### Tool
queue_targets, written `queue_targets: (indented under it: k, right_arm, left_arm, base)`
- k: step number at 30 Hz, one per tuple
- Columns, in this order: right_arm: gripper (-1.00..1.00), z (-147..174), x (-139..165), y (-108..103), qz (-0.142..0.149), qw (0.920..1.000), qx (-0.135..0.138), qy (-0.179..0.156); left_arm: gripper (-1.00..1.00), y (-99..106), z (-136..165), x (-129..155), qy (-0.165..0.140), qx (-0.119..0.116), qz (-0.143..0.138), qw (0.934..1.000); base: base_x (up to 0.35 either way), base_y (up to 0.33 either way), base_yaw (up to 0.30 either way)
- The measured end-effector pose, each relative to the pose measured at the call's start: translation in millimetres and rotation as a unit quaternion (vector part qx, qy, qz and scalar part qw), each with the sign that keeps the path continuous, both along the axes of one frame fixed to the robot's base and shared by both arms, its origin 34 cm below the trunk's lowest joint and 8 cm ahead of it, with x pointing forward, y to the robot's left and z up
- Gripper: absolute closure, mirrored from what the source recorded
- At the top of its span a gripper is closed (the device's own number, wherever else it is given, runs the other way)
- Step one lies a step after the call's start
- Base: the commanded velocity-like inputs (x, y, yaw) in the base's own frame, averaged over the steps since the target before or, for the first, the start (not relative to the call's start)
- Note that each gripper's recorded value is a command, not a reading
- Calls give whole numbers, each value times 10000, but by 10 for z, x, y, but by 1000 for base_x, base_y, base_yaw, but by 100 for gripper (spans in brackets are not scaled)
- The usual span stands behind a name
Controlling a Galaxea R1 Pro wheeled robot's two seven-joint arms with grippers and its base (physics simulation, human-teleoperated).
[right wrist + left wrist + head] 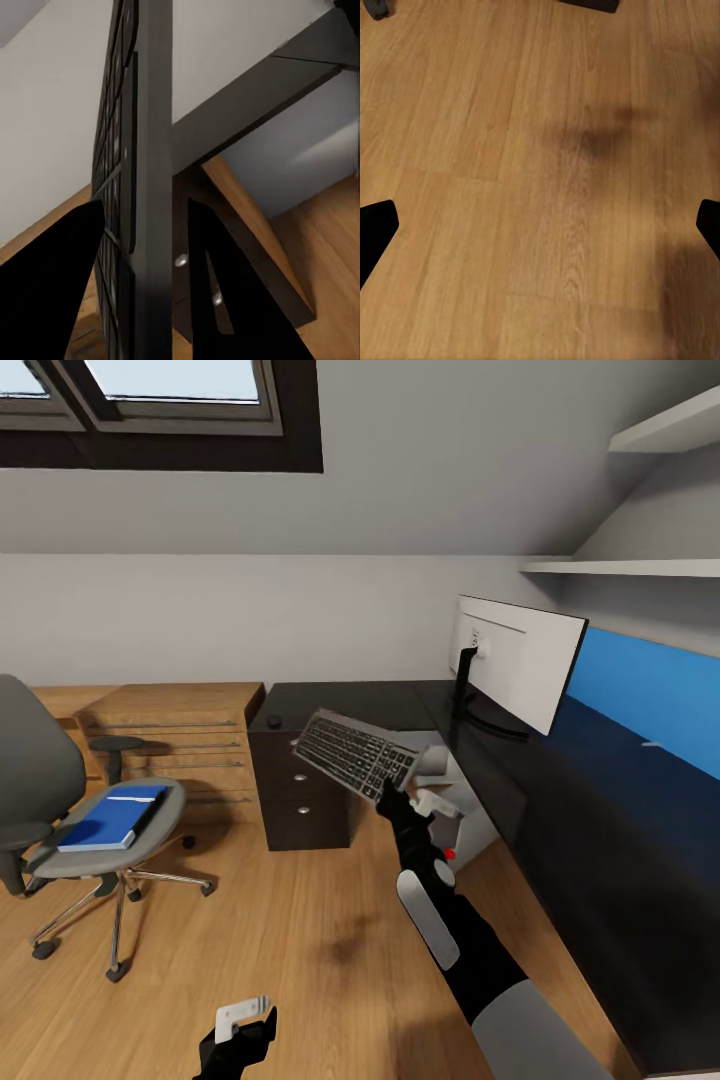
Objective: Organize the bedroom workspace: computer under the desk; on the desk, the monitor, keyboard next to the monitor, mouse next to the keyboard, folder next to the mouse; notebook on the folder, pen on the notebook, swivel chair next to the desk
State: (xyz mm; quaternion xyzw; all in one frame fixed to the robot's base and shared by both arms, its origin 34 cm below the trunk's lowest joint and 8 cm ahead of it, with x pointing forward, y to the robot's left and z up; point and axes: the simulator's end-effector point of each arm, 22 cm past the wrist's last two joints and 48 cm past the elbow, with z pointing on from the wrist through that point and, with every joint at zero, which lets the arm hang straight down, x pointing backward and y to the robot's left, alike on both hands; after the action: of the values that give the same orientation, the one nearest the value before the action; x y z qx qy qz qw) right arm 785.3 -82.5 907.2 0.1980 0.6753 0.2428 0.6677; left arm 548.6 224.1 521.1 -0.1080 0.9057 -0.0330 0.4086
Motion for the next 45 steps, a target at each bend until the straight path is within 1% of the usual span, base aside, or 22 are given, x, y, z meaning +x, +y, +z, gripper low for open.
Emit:
queue_targets:
  k: [4, 6, 7, 8, 10, 11, 12, 14, 15, 16, 19, 20, 23, 33, 35, 39, 45]
  right_arm:
    - [100, 64, 1, -67, -152, 9997, 83, -147]
    - [100, 87, 4, -139, -300, 9992, 139, -204]
    - [100, 76, 2, -279, -606, 9977, 226, -188]
    - [100, 70, 0, -325, -707, 9970, 248, -174]
    - [100, 57, -18, -485, -1067, 9936, 333, -151]
    - [100, 44, -41, -576, -1289, 9906, 432, -151]
    - [100, 39, -49, -590, -1340, 9899, 446, -145]
    - [100, 34, -53, -592, -1356, 9896, 460, -139]
    - [100, -8, -59, -564, -1331, 9890, 639, -47]
    - [100, -8, -59, -563, -1330, 9887, 684, -39]
    - [100, -49, -55, -526, -1274, 9867, 1006, 101]
    - [100, -102, -54, -510, -1260, 9834, 1280, 250]
    - [100, -61, -48, -506, -1257, 9825, 1343, 286]
    - [100, 118, -30, -513, -1263, 9823, 1352, 294]
    - [100, 152, -28, -514, -1265, 9823, 1353, 296]
    - [100, 223, -22, -516, -1267, 9822, 1354, 296]
    - [100, 330, -15, -515, -1263, 9823, 1354, 292]
  left_arm:
    - [-100, 1, 3, 3, -4, 0, 2, 10000]
    - [-100, 2, 1, 1, -1, 2, 4, 10000]
    - [-100, 1, 0, 0, 0, 3, 2, 10000]
    - [-100, 1, 0, 0, 0, 4, 1, 10000]
    - [-100, 0, 0, 0, 1, 5, 0, 10000]
    - [-100, -1, 0, 0, 1, 4, -3, 10000]
    - [-100, -5, 0, 0, 0, 3, -7, 10000]
    - [-100, -10, 1, 0, -1, 1, -11, 10000]
    - [-100, -8, 1, 1, -2, 2, -13, 10000]
    - [-100, -8, 1, 1, -2, 2, -14, 10000]
    - [-100, -8, 19, 3, -3, 1, -16, 10000]
    - [-100, -5, 34, 1, 6, -2, -8, 10000]
    - [-100, 11, 82, 1, 23, -8, 20, 10000]
    - [-100, 48, 253, 8, 56, -12, 52, 10000]
    - [-100, 53, 276, 0, 94, -10, 47, 9999]
    - [-100, 63, 278, -62, 311, 15, 37, 9995]
    - [-100, 99, 355, -83, 398, 43, 53, 9992]
  base:
    - [0, 0, 0]
    - [0, 0, 0]
    - [0, 0, 0]
    - [0, 0, 0]
    - [0, 0, 0]
    - [0, 0, 0]
    - [0, 0, 0]
    - [0, 0, 0]
    - [0, 0, 0]
    - [0, 0, 0]
    - [0, 0, 0]
    - [0, 0, 0]
    - [0, 0, 0]
    - [0, 0, 0]
    - [0, 0, 0]
    - [0, 0, 0]
    - [0, 0, 0]
